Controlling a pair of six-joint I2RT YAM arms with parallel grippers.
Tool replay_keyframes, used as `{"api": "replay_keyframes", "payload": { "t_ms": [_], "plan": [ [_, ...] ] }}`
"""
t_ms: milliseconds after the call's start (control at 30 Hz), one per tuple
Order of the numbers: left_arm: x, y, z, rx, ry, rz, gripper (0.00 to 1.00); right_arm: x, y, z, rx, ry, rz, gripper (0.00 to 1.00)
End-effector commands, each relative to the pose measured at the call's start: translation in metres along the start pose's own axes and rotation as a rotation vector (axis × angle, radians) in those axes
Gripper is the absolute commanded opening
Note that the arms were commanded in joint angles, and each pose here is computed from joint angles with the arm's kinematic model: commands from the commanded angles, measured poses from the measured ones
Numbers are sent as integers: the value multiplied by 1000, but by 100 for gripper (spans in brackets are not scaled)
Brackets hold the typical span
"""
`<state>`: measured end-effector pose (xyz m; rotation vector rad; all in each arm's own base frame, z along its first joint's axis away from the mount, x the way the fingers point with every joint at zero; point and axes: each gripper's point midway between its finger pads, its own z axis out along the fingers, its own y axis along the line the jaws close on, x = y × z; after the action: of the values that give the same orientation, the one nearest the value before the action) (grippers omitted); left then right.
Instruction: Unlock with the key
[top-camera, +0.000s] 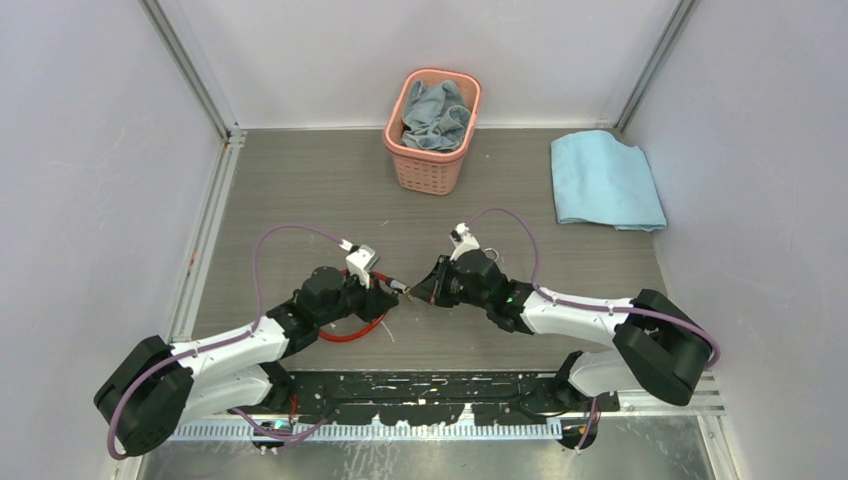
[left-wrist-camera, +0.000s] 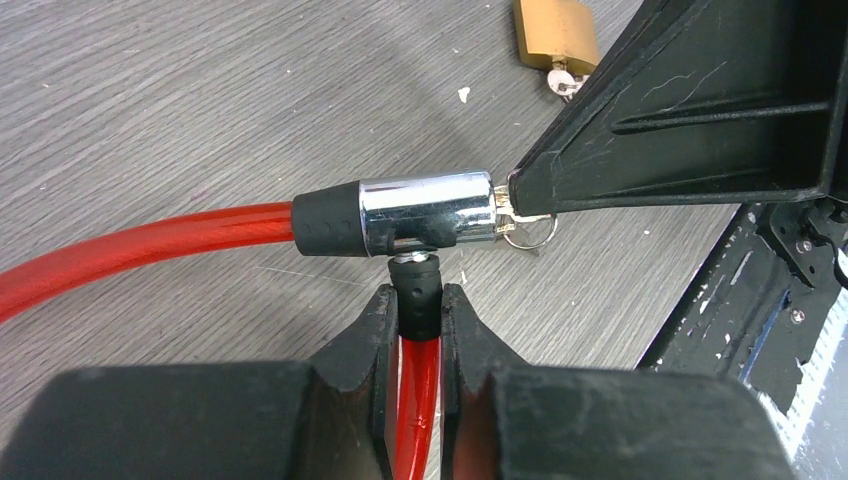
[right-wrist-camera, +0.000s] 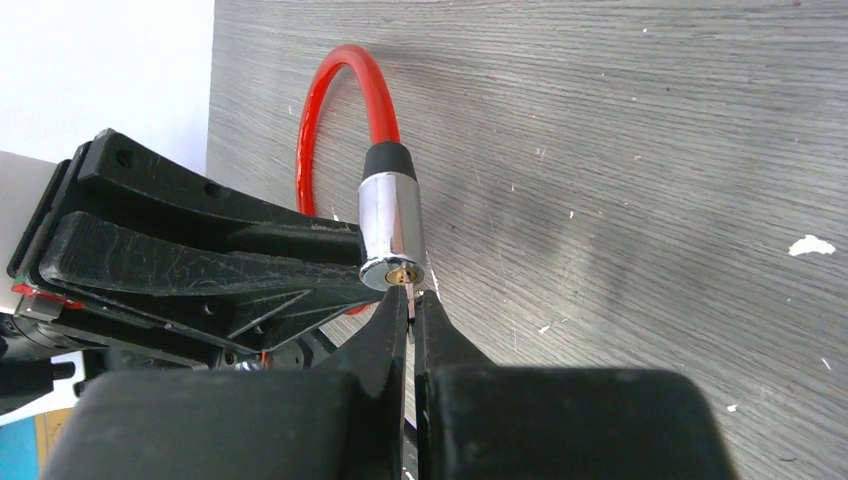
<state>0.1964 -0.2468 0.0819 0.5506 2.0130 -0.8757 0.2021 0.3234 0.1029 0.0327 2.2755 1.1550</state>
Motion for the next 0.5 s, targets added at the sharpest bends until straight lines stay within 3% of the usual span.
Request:
{"api": "replay_keyframes", "payload": {
  "t_ms": [0, 167, 467],
  "plan": [
    [-52, -55, -4, 236, -164, 59, 0, -19, 39, -7, -109, -34, -62, 8],
    [-55, -46, -5, 182, -178, 51, 0, -19, 40, -13, -109, -31, -69, 18],
    [-56, -42, -5, 158, -184, 48, 0, -19, 44, -19, -118, -27, -74, 27]
  ]
}}
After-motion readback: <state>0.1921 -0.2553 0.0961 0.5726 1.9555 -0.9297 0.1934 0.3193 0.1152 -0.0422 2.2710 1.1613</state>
